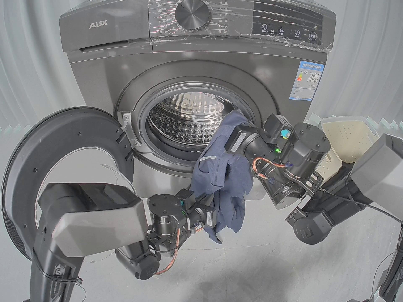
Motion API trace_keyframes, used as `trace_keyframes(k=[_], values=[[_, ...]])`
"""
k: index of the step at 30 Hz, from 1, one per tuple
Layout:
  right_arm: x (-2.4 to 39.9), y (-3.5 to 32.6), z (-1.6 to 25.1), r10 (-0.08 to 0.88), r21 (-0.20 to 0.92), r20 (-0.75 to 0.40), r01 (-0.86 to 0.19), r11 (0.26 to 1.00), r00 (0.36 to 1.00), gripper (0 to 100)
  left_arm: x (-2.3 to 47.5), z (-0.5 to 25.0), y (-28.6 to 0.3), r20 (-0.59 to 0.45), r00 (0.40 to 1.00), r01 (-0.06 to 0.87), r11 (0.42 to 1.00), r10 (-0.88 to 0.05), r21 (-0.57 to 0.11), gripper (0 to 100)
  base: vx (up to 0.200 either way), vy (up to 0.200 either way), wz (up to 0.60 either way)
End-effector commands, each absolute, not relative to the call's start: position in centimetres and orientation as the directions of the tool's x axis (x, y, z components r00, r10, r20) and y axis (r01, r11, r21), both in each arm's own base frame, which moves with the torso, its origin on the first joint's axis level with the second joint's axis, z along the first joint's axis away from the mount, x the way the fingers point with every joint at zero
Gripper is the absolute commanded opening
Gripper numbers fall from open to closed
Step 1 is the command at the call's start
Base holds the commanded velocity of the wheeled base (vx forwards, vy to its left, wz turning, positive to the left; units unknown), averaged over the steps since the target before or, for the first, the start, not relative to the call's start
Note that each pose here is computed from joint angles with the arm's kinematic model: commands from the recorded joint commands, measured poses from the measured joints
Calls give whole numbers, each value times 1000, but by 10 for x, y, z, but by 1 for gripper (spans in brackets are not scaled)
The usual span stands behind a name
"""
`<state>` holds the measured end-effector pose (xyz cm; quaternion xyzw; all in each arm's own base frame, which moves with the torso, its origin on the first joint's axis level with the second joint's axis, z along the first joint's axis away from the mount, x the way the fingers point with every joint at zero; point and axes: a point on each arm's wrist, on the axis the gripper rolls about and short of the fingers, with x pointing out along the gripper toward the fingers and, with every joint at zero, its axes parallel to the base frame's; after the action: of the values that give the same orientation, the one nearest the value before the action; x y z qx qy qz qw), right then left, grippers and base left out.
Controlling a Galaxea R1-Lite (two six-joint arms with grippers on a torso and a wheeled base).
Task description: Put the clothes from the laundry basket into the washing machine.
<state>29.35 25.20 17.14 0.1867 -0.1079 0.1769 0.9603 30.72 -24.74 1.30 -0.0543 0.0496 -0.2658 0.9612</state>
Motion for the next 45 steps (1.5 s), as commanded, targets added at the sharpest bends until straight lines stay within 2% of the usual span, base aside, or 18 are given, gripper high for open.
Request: trace_keyframes(k=[1,4,8,14,21,25,37,45], values=[[288,236,163,341,296,263,-412,861,902,0,277,62,-223,-26,848,521,842,-530,-140,0,0,0,0],[271,223,162,385,279,244,-444,851,890,0,256,88,-203,-2,842,534,835,-539,-136,0,0,0,0],[252,211,159,419,263,206,-462,847,885,0,234,111,-173,21,821,569,814,-571,-122,0,0,0,0],[224,199,165,454,263,202,-495,828,868,0,214,119,-138,8,816,574,809,-578,-127,0,0,0,0],[225,200,167,446,268,210,-490,829,870,0,233,123,-105,21,842,538,836,-539,-110,0,0,0,0],[224,199,165,447,262,203,-488,832,871,0,241,123,-98,27,853,522,847,-522,-104,0,0,0,0],[217,192,150,457,232,145,-479,846,877,0,251,150,-104,154,843,531,843,-516,-80,0,0,0,0],[216,191,149,456,230,142,-477,848,879,0,245,152,-106,160,836,540,838,-525,-76,0,0,0,0]])
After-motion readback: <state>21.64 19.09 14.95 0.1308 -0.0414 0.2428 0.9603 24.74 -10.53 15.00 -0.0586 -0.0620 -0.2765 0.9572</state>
